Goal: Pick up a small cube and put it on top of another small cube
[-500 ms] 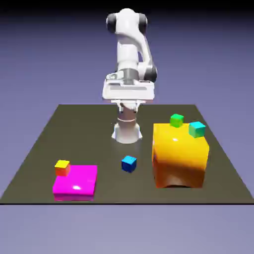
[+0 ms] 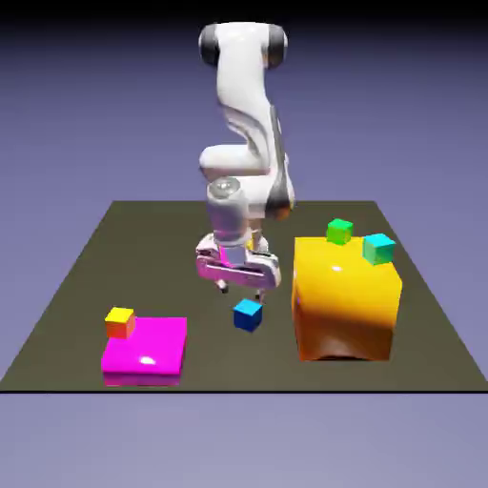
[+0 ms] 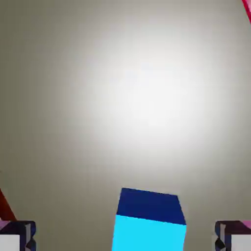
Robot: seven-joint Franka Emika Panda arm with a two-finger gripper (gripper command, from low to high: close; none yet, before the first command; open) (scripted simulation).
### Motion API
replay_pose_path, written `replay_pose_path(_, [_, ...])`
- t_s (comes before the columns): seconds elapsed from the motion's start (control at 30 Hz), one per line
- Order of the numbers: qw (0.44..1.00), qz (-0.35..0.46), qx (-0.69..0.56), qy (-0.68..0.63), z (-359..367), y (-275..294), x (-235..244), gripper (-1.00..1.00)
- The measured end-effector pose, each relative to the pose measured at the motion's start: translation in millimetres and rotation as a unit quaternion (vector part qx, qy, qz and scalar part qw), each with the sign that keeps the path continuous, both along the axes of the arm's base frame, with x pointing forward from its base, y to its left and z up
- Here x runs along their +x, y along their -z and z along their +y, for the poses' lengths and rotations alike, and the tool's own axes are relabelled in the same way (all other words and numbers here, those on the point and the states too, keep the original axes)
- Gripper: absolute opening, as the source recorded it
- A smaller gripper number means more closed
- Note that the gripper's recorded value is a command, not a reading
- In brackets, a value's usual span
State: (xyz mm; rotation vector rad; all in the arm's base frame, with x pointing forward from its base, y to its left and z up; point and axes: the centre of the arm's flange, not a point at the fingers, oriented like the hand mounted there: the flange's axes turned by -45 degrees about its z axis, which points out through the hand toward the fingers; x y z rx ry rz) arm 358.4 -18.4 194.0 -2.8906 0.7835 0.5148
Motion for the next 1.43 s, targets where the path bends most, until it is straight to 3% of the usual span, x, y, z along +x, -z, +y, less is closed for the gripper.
replay_pose_path(0.23, [1.0,0.015,0.006,0.008,9.0,63.2,-16.1,0.0])
replay_pose_path(0.27, [1.0,0.015,0.003,0.008,9.4,72.0,-19.3,-1.0])
replay_pose_path(0.57, [1.0,0.015,0.004,0.009,-1.3,5.7,-3.3,-1.0])
replay_pose_path(0.67, [0.988,0.013,0.001,0.152,-54.7,-11.7,28.3,-1.0])
replay_pose_path(0.87, [0.912,0.012,0.002,0.41,-174.3,-54.5,65.1,-1.0])
replay_pose_path(1.1, [0.76,0.009,0.013,0.65,-321.0,-118.0,57.1,-1.0])
replay_pose_path(1.23, [0.759,0.009,0.013,0.65,-304.9,-55.9,63.8,-1.0])
replay_pose_path(1.27, [0.759,0.009,0.013,0.651,-303.8,-51.7,63.8,1.0])
replay_pose_path(1.33, [0.76,0.01,0.012,0.65,-303.7,-51.6,63.7,1.0])
replay_pose_path(1.43, [0.76,0.01,0.013,0.65,-320.0,-113.8,57.8,1.0])
